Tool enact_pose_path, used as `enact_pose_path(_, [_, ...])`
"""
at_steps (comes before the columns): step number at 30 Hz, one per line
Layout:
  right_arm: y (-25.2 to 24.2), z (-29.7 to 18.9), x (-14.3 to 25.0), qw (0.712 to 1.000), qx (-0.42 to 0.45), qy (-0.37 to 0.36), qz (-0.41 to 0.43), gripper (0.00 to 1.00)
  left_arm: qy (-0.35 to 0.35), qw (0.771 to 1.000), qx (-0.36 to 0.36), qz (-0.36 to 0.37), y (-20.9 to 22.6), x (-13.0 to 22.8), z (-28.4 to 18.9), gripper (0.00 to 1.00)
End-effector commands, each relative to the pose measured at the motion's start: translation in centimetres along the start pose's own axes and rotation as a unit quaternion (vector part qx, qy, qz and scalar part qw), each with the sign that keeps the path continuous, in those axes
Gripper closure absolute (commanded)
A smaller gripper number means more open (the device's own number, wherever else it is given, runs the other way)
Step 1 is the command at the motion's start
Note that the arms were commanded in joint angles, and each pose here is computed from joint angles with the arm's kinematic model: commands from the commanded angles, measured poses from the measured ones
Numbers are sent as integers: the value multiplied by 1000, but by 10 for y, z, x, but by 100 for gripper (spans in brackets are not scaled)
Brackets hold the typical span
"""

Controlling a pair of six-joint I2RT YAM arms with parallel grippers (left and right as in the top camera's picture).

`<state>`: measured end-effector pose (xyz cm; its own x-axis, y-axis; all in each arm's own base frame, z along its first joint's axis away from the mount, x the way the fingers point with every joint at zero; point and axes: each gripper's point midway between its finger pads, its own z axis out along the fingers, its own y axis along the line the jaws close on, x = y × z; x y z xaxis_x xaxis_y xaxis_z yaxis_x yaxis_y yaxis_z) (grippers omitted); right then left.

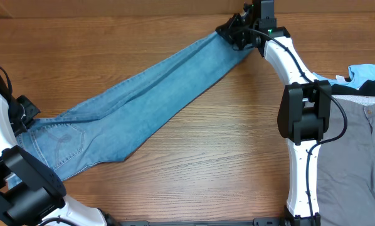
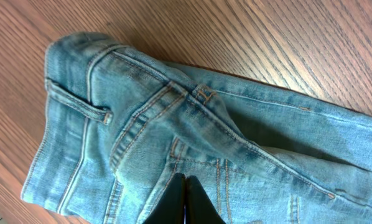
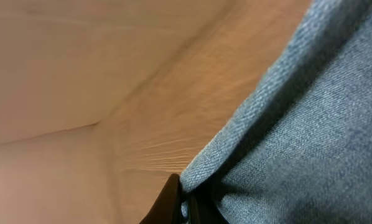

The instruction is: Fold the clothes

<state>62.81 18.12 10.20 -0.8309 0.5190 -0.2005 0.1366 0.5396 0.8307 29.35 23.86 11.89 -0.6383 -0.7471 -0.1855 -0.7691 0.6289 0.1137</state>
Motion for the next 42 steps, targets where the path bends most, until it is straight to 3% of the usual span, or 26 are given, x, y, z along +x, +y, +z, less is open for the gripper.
enact_pose_path(1, [30,-8,-6,999,-48,2,-14,96,-53,998,-17,-22,23,-14,-33,96])
enact_pose_path(8, [19,-6,-10,1000,-20,-15,2,96,-45,997,-54,-42,43,-11,-30,95])
enact_pose_path(9, [18,-6,-10,1000,-17,-15,3,96,-44,997,-54,-41,43,-11,-29,72])
enact_pose_path(10, [18,-6,-10,1000,-17,-15,4,96,-42,997,-55,-41,43,-11,-28,59])
enact_pose_path(12, [18,-6,-10,1000,-17,-14,4,96,-38,997,-56,-36,42,-11,-25,46])
enact_pose_path(13, [18,-6,-9,1000,-18,-13,3,96,-30,997,-58,-30,41,-11,-19,32])
enact_pose_path(18, [19,-6,-6,1000,-22,-4,5,96,-22,999,-43,-9,34,-23,9,10])
enact_pose_path(20, [18,-6,-3,1000,-22,4,9,96,-9,999,16,38,14,-26,26,6])
enact_pose_path(23, [14,-6,0,1000,-15,10,12,96,19,995,74,62,-4,-17,37,10])
enact_pose_path(26, [13,-6,2,1000,-12,13,15,96,30,995,67,72,-3,-15,46,15])
enact_pose_path(28, [13,-6,2,1000,-12,13,15,96,38,995,64,73,0,-12,48,30])
enact_pose_path(29, [13,-6,2,1000,-12,13,15,96,48,994,65,72,1,-8,48,49])
enact_pose_path(33, [17,-6,0,1000,-19,11,11,96,63,993,64,72,2,0,47,93])
enact_pose_path(38, [38,-8,-6,998,-65,7,7,96,76,994,61,47,10,3,34,96])
enact_pose_path(42, [40,-8,-10,998,-66,-4,15,96,53,997,56,-12,35,-9,9,96])
